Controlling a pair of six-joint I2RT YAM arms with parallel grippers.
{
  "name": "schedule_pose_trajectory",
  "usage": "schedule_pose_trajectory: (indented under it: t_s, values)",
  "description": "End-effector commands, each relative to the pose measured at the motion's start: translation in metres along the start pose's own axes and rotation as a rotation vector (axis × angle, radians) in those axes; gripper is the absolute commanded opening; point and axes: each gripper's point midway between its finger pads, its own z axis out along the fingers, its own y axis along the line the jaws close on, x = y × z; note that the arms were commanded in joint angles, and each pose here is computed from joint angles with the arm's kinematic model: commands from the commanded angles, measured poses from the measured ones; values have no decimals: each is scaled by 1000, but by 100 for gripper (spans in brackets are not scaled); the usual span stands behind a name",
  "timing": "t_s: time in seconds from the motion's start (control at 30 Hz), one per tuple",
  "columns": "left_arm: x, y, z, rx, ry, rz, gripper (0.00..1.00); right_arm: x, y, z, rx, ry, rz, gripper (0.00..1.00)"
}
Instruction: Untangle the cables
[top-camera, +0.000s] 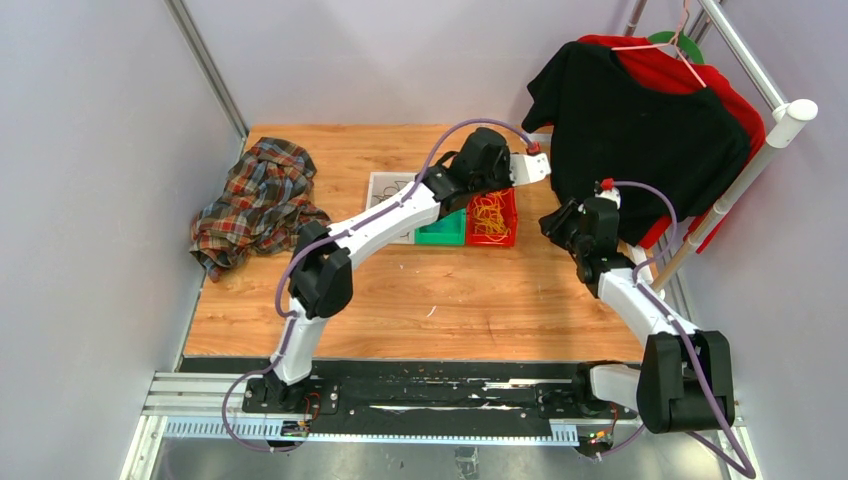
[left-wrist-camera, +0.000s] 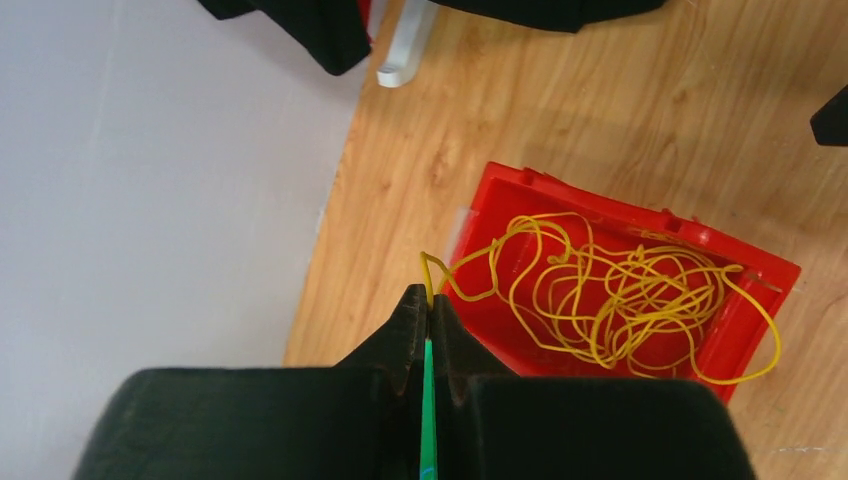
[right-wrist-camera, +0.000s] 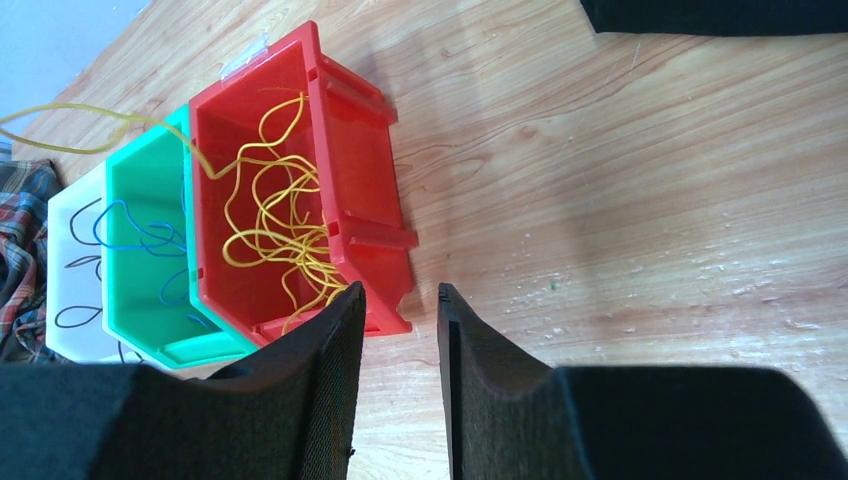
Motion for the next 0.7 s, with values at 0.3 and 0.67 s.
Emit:
schedule_pose_trajectory:
  t_s: [0.3, 0.67]
  values:
    - [66, -72, 47, 168, 190, -47, 3, -3, -24, -2, 82, -25, 31, 34]
    - [25, -58, -42, 469, 164, -177, 98, -13, -21, -8, 124, 28, -19, 65]
